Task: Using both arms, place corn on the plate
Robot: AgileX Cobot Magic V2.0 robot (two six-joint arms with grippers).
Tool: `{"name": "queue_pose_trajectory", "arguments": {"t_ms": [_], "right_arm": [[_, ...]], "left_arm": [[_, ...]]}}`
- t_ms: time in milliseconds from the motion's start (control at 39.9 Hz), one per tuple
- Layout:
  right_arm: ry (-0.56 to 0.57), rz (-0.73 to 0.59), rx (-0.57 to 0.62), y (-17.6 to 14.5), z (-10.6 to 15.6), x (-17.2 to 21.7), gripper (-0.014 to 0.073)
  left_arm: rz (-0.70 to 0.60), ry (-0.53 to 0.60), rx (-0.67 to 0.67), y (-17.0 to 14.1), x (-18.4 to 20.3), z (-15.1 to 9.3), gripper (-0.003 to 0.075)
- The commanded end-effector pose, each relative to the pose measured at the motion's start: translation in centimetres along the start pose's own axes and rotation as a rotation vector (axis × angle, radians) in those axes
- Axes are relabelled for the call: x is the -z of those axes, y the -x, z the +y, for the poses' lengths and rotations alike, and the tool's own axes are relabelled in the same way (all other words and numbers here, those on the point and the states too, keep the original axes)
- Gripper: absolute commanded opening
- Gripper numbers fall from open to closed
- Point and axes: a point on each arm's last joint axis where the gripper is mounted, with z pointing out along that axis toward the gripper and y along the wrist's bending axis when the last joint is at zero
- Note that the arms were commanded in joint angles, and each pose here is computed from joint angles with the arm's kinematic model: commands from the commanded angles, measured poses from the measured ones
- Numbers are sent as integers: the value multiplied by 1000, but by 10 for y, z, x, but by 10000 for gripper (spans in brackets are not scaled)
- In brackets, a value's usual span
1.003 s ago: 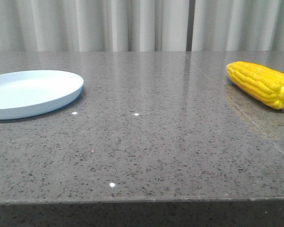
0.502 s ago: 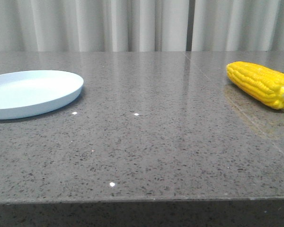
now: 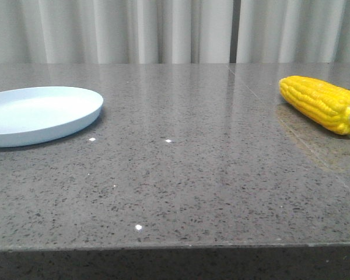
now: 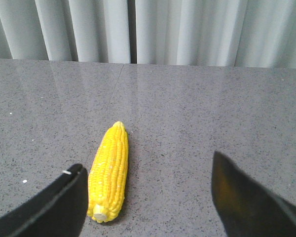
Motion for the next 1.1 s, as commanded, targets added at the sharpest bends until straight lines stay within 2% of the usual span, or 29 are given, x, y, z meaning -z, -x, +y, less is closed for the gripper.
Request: {"name": "queue_pose_trajectory", "arguments": {"t_ms": [0, 150, 276, 502, 602, 677, 853, 1078], "right_arm": [[-7, -111, 6, 18, 0, 3, 549], [-7, -111, 6, 18, 0, 3, 549], [-7, -111, 6, 18, 0, 3, 549], [-7, -111, 6, 18, 0, 3, 549], [-7, -111, 6, 18, 0, 3, 549], [-7, -111, 6, 18, 0, 3, 549], [-7, -111, 6, 18, 0, 3, 549], [-7, -111, 6, 18, 0, 3, 549]], "left_arm": [[11, -27, -17, 25, -12, -5, 447], [144, -62, -34, 36, -51, -14, 441], [204, -84, -55, 40, -76, -24, 440], [284, -82, -48, 37, -108, -25, 434], [305, -82, -47, 34, -114, -25, 365], [311, -82, -48, 34, -116, -25, 271], [302, -82, -48, 37, -114, -25, -24], [230, -138, 12, 58, -95, -31, -20]]}}
